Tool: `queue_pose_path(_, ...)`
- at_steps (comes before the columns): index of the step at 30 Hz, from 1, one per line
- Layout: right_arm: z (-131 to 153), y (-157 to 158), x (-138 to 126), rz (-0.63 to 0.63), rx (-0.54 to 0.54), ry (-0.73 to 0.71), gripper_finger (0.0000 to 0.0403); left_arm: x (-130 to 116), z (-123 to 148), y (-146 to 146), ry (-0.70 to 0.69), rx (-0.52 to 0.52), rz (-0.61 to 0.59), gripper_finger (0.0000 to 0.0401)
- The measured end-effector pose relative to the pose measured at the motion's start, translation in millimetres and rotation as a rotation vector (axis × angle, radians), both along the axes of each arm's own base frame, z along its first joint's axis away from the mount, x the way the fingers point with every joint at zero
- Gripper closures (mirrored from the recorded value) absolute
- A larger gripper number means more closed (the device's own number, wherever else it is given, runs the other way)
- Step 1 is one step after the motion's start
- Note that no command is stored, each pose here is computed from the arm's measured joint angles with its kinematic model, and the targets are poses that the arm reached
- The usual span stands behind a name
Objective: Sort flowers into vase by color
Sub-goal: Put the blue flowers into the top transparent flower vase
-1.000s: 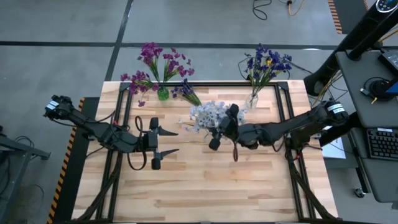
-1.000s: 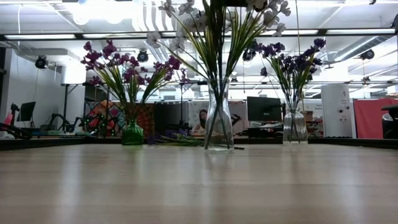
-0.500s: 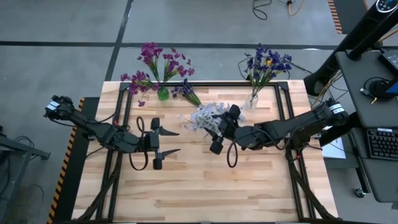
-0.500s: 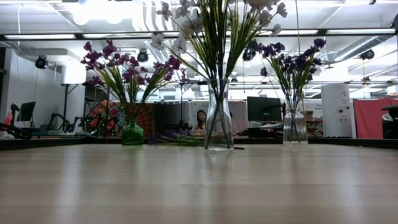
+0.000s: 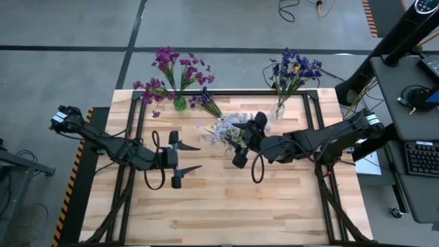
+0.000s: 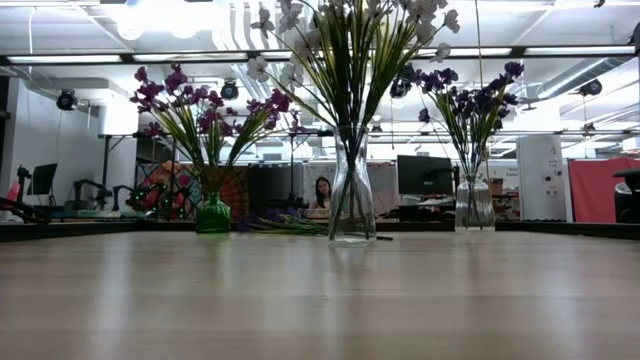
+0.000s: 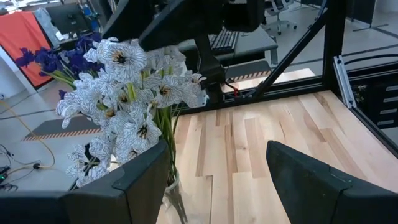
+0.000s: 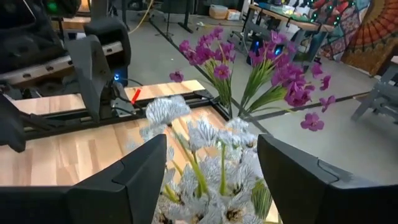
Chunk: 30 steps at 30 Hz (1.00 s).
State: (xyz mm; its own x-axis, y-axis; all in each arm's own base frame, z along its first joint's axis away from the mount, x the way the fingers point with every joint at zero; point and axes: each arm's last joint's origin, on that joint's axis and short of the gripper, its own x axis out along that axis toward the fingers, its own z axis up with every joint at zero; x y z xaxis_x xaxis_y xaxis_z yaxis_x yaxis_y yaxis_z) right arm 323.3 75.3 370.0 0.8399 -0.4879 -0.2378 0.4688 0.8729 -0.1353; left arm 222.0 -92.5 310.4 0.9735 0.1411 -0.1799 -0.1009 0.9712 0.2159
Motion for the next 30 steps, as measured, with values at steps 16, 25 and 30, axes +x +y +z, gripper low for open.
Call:
queue_pose_path(16,31.6,-0.9,-7.2,0.009,-0.004,0.004,0.0161,-1.5,-2.0,3.2,0.011,0.002,0.1,0.015)
queue_pose_path(25,74.8,1.8,-20.4,0.044,-0.055,-0.028,0.0163,-5.0,1.0,2.6,-0.004,-0.025,0.094,0.015)
queue_pose_path(30,95.2,-7.2,-40.8,-0.082,-0.032,0.032,0.0174,-11.4,6.0,0.5,-0.029,-0.071,0.079,0.015)
